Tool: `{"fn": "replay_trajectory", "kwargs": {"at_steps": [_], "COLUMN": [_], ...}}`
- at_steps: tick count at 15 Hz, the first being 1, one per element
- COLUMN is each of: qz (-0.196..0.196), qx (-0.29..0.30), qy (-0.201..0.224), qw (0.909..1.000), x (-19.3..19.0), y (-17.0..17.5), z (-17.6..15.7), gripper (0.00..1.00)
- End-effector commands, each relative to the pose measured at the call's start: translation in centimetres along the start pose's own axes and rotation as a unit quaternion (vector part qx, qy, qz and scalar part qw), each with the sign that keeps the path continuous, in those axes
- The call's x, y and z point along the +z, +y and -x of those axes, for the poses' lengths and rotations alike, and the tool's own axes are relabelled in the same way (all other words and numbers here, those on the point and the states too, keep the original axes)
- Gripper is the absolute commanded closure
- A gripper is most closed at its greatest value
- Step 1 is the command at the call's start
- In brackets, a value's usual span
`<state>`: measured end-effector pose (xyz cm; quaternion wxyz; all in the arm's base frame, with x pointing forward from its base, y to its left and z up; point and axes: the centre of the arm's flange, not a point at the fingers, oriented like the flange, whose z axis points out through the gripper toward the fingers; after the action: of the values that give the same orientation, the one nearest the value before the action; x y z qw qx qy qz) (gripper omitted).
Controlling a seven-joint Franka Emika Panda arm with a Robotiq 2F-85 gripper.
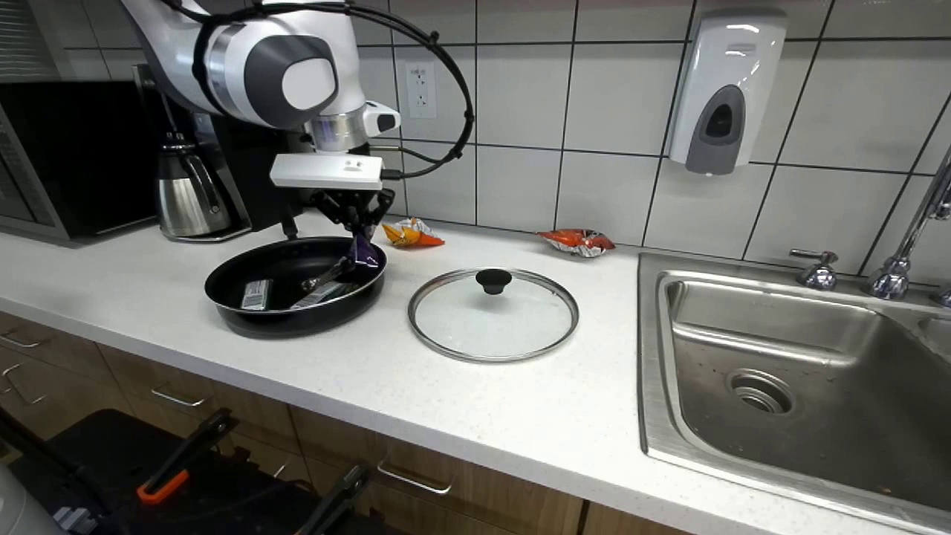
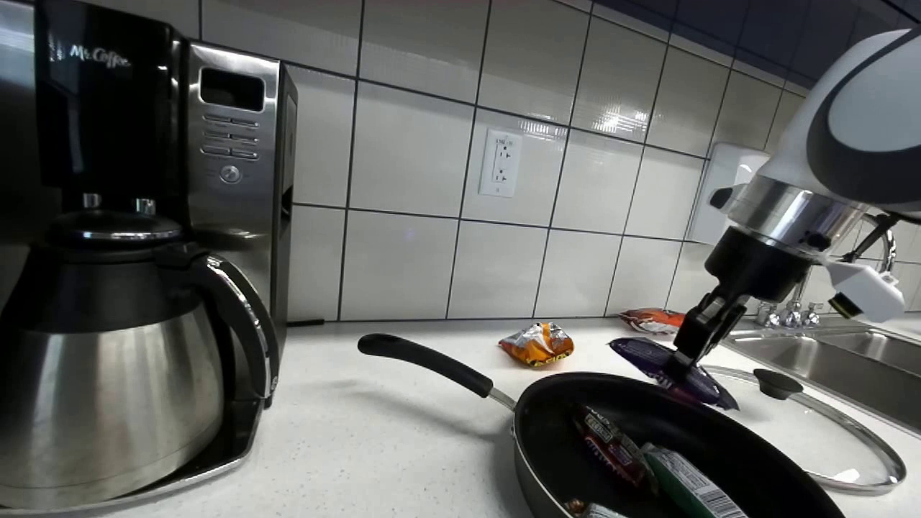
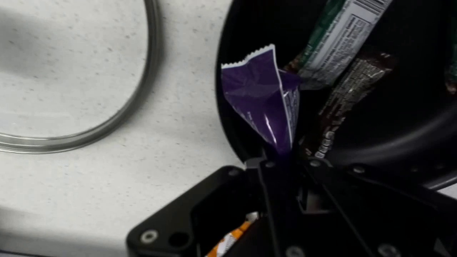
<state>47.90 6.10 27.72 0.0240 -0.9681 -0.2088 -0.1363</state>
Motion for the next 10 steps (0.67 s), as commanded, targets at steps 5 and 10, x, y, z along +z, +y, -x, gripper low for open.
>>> {"fn": "replay_trajectory", "kwargs": {"at_steps": [5, 10], "qz": [-0.022, -0.027], "qx": [-0.018, -0.033], "qy": [0.014, 0.019], "qw": [0.9995, 0.9989], "x": [4.6, 7.1], "y": [-5.5, -7.5], "z": [-3.4, -4.6], "gripper": [0.97, 0.97]}}
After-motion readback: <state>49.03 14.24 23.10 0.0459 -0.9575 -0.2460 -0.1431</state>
